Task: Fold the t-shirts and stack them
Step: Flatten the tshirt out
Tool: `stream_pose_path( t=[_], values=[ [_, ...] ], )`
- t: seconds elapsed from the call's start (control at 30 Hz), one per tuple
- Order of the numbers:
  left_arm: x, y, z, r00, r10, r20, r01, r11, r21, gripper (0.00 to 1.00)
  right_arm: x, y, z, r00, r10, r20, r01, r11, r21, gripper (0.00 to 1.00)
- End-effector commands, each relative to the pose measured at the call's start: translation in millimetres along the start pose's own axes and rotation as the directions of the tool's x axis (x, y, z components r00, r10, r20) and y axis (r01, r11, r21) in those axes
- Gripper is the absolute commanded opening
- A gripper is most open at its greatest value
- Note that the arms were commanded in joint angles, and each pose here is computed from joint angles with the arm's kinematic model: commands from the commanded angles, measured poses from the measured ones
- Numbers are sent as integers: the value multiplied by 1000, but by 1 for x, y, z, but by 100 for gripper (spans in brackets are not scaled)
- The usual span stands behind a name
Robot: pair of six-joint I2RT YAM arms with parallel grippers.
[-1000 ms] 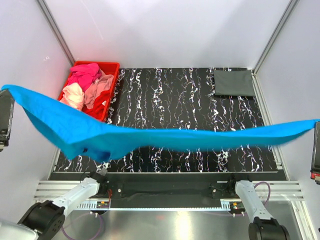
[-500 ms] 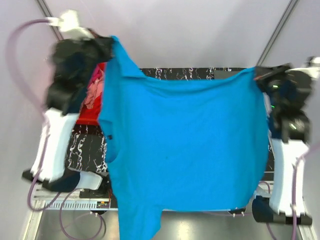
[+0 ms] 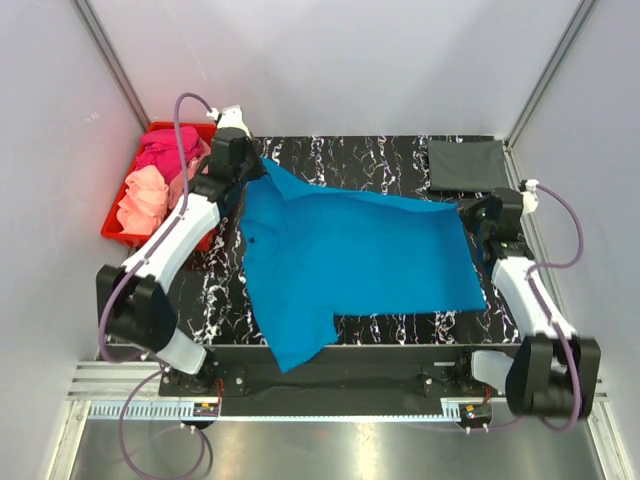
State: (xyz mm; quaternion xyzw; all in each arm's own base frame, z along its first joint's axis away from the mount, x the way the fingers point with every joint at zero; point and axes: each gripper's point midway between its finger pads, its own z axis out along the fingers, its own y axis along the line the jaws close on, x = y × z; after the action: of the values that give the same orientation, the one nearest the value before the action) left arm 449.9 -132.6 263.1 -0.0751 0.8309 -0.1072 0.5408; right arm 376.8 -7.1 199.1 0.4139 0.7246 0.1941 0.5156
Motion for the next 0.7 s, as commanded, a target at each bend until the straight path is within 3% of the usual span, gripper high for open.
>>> stream_pose_path(
  t=[0.0, 0.13, 0.4, 0.53, 0.63, 0.67],
  values=[
    [-13, -3, 28, 996, -75, 52, 72, 996, 56, 0, -22, 45, 25, 996, -3, 92, 21, 980, -197, 0],
    [-10, -6, 40, 991, -130, 16, 128, 987, 94, 0, -20, 49, 51, 995, -80, 65, 91, 979, -182, 0],
    [-21, 35, 36, 968, -248, -38, 247, 969, -23, 0, -40, 38, 81, 983, -184, 1, 184, 980, -73, 0],
    [-56, 43, -1, 972, -228, 50, 230, 973, -26, 0, -55, 57, 52, 977, -215, -8, 214, 974, -74, 0],
    [-91, 39, -41, 964, -221, 145, 224, 975, -5, 0, -82, 91, 2, 969, -246, 37, 249, 960, -130, 0],
    [-122, 32, -77, 947, -226, 228, 223, 974, 39, 0, -107, 120, -30, 964, -244, 103, 259, 949, -178, 0]
  ],
)
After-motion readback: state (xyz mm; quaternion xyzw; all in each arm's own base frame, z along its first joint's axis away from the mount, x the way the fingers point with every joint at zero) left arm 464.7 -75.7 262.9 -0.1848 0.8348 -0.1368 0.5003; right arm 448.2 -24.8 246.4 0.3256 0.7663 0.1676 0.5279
